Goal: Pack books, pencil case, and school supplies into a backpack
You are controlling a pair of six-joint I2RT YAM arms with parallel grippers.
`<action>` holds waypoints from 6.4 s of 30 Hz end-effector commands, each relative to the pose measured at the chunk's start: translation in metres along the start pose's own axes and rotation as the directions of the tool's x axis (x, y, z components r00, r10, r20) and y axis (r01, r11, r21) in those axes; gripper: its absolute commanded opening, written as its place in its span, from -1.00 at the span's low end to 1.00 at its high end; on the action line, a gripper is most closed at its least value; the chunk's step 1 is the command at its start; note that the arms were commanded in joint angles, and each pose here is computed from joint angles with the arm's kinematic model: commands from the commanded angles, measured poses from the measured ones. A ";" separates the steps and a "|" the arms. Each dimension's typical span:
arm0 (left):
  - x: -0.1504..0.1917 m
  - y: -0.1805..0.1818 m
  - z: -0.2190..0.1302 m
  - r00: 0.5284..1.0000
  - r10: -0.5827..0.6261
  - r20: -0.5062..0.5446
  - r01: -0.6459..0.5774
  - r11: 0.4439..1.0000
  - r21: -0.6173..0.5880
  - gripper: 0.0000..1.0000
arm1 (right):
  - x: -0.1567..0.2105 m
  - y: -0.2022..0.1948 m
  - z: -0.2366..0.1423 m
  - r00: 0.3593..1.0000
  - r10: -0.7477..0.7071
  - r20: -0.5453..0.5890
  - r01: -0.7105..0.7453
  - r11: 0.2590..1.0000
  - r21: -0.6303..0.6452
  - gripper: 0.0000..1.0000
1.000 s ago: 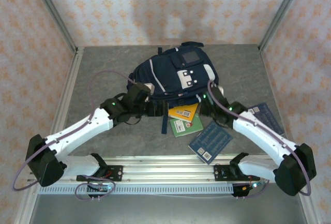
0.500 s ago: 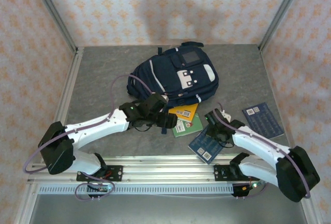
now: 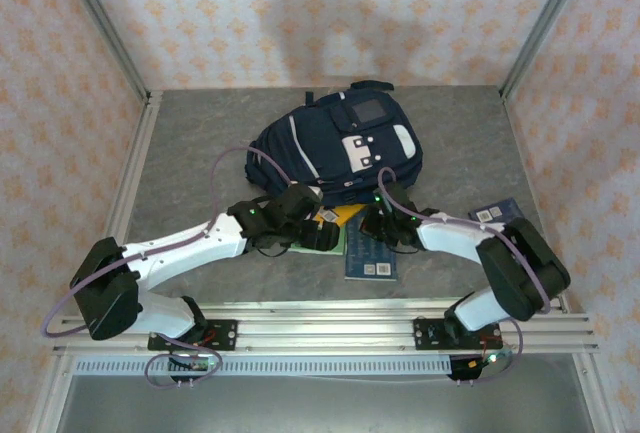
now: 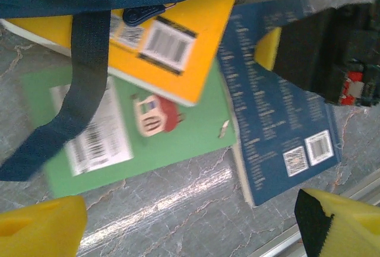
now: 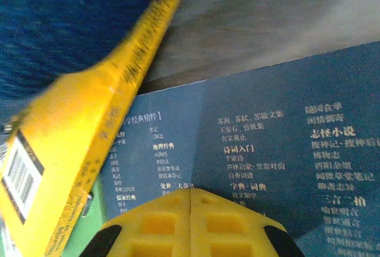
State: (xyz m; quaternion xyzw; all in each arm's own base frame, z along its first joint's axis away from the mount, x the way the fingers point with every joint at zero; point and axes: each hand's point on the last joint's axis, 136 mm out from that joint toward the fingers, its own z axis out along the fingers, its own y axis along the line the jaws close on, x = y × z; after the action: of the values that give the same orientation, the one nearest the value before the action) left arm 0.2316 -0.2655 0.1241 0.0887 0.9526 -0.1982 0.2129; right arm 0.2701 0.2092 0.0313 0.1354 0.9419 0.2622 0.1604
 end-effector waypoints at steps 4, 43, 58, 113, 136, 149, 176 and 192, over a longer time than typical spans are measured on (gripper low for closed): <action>0.009 -0.006 0.032 0.998 0.015 -0.058 -0.015 1.000 0.012 0.75 | -0.004 -0.009 -0.041 0.994 -0.094 0.053 0.090 0.993 0.078 0.05; 0.042 -0.005 0.105 0.976 -0.002 -0.218 0.006 1.000 0.019 0.06 | 0.040 -0.012 -0.043 0.984 -0.020 -0.177 -0.023 0.970 -0.241 0.17; 0.047 0.008 0.103 0.971 0.038 -0.235 -0.047 0.998 -0.033 -0.02 | 0.032 0.027 -0.080 0.990 -0.015 -0.141 -0.042 0.918 -0.393 0.15; -0.122 -0.061 -0.130 0.656 -0.705 0.267 0.367 0.608 0.704 0.90 | -0.079 0.176 -0.271 0.785 0.556 0.274 -0.011 0.455 -0.890 -1.00; -0.150 -0.059 -0.153 0.572 -0.718 0.396 0.269 0.621 0.736 -0.81 | -0.061 0.215 -0.247 0.797 0.553 0.243 -0.012 0.417 -0.909 -1.00; -0.121 0.043 -0.194 0.526 -0.589 0.614 0.418 0.807 0.416 -1.00 | -0.079 0.161 -0.203 0.780 0.197 0.594 0.106 0.894 -0.436 0.37; -0.048 0.167 -0.224 0.561 -0.383 0.735 0.612 0.789 -0.056 -1.00 | -0.134 0.228 0.031 0.770 -0.637 0.036 0.615 0.757 0.220 0.73; -0.046 0.164 -0.219 0.586 -0.381 0.715 0.591 0.804 -0.056 -1.00 | -0.133 0.197 0.086 0.698 -0.712 -0.072 0.673 0.619 0.405 0.03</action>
State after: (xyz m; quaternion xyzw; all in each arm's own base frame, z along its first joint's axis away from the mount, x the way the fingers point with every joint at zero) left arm 0.2349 -0.0351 0.2685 -0.2871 0.8178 -0.1330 0.4808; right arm 0.4548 0.3810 0.0992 -0.1846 0.9484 0.0350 0.2552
